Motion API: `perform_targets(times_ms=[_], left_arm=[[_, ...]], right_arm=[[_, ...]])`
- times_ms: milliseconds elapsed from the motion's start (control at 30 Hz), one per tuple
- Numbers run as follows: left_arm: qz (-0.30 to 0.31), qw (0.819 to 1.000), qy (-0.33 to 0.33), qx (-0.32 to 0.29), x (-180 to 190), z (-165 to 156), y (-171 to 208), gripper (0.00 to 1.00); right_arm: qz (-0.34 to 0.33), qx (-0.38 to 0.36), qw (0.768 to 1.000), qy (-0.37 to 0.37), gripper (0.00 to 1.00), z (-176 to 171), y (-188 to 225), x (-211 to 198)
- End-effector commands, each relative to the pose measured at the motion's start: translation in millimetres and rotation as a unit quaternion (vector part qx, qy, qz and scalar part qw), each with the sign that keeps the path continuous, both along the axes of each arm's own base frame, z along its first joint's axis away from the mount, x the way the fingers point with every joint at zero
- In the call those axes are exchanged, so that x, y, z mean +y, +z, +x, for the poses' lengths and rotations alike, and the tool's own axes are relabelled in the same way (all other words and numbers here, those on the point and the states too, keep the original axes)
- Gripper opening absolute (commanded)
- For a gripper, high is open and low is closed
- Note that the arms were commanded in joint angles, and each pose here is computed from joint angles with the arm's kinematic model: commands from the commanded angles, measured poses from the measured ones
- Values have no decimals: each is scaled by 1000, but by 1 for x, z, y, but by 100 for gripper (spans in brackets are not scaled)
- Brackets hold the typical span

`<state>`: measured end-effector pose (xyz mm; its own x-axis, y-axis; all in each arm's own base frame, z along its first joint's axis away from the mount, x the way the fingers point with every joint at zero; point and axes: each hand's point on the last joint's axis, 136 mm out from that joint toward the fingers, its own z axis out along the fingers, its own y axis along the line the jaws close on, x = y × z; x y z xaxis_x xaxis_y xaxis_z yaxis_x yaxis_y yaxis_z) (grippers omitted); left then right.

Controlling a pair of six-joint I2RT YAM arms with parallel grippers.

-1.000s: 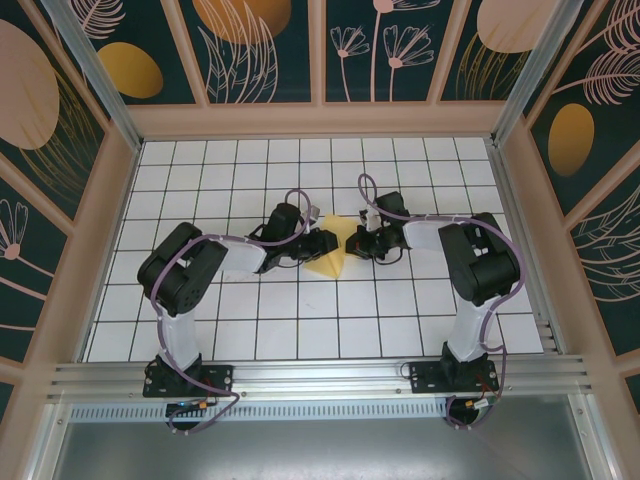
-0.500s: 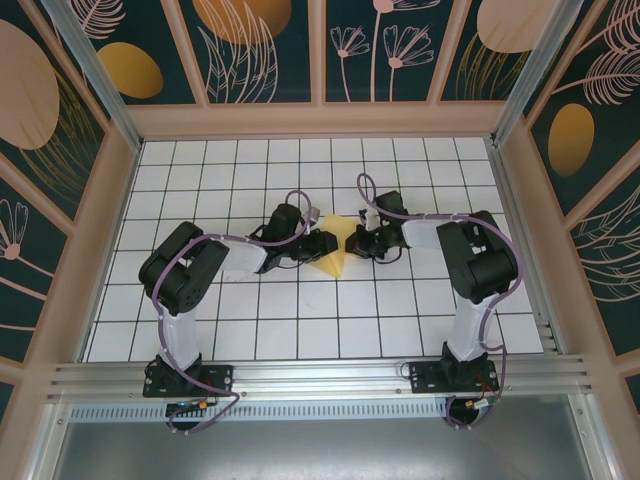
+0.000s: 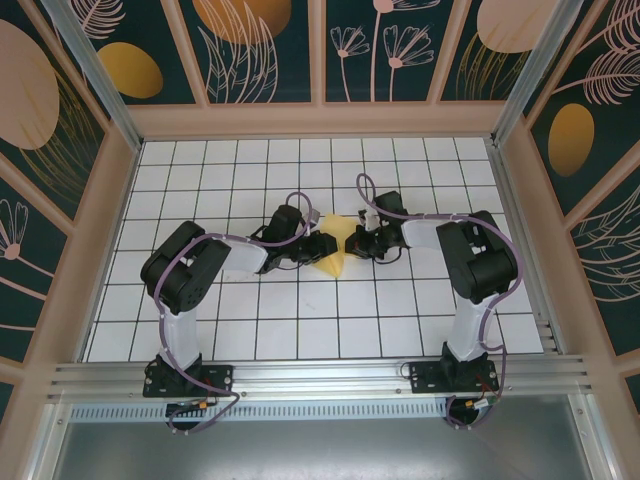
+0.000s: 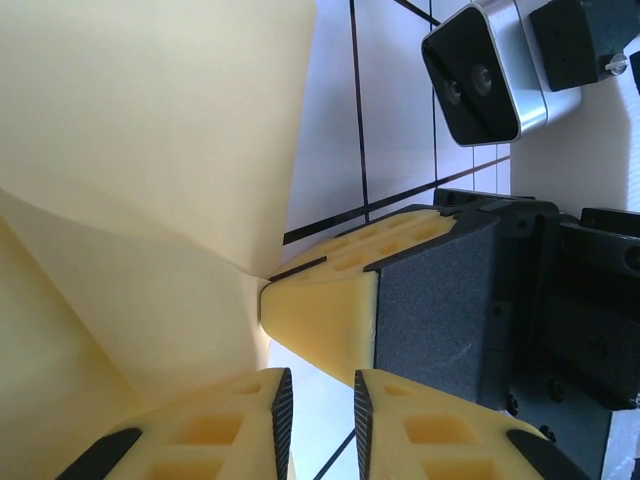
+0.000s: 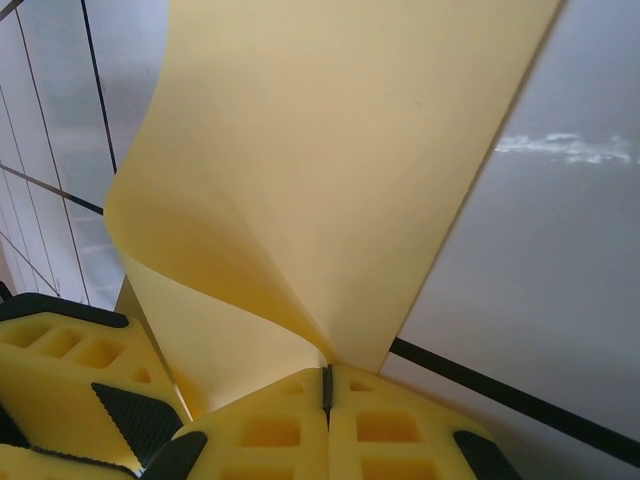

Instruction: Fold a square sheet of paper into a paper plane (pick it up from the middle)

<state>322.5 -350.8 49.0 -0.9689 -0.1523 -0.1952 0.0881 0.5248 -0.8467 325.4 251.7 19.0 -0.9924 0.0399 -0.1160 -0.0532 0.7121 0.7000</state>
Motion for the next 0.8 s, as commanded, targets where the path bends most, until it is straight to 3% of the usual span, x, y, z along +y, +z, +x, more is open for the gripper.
perform_targets(times_ms=[0,767], left_arm=[[-26,999,-22,-33,-8,-6,25,28],[34,999,-5,7,4,-12,-17,24]], right_arm=[[-1,-3,1000,19,5,-9,6,3],[-14,-2,1000,14,5,-7,0,1]])
